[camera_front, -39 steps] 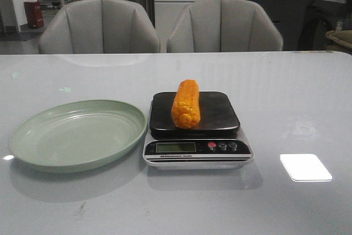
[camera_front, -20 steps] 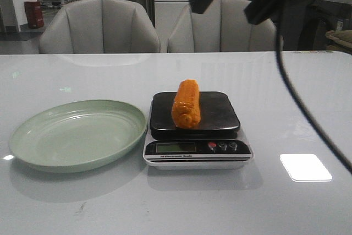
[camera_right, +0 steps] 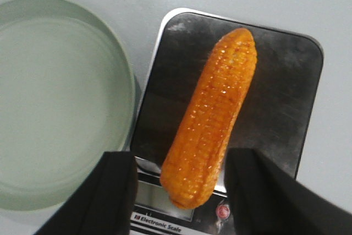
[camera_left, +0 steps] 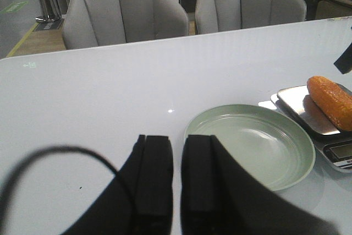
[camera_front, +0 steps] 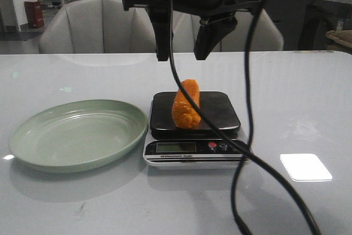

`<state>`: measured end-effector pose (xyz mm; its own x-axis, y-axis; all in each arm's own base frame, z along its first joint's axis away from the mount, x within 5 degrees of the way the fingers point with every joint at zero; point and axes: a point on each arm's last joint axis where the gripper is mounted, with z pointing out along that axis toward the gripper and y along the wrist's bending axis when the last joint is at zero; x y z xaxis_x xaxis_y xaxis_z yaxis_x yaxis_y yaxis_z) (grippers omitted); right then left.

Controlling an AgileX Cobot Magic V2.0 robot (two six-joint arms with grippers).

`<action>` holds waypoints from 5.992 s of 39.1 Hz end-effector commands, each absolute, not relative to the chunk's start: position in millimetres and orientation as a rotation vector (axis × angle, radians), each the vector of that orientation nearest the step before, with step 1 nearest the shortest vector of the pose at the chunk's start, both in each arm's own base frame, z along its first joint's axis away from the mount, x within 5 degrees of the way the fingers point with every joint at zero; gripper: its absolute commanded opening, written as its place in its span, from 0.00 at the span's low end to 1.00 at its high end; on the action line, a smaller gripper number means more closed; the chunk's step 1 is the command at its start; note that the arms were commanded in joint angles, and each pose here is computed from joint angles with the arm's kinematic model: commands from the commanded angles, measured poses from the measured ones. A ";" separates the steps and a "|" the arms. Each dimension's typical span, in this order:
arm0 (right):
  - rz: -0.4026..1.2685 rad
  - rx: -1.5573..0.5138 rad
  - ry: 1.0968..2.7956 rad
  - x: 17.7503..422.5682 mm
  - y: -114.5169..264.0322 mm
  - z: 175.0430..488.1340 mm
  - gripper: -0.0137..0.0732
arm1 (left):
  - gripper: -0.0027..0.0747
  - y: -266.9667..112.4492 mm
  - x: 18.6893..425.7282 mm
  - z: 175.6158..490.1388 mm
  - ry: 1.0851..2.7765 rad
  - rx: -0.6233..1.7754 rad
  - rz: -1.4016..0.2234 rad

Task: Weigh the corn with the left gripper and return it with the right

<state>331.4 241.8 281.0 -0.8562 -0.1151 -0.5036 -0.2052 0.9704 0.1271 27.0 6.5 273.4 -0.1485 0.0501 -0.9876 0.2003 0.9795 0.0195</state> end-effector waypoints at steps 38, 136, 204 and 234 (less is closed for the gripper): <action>0.105 0.036 2.834 378.7 259.2 248.2 0.64 | 0.22 6.2 25.3 287.0 1.632 0.186 -0.150; 0.282 -0.337 2.168 210.0 80.1 404.2 0.84 | 0.22 6.2 25.3 286.5 1.638 0.185 -0.150; 0.322 -0.204 1.572 65.5 22.9 262.4 0.36 | 0.22 5.7 27.2 281.4 1.653 0.192 -0.141; 0.322 -0.204 1.572 65.5 22.9 262.4 0.36 | 0.22 4.3 55.5 203.2 1.474 -0.085 0.035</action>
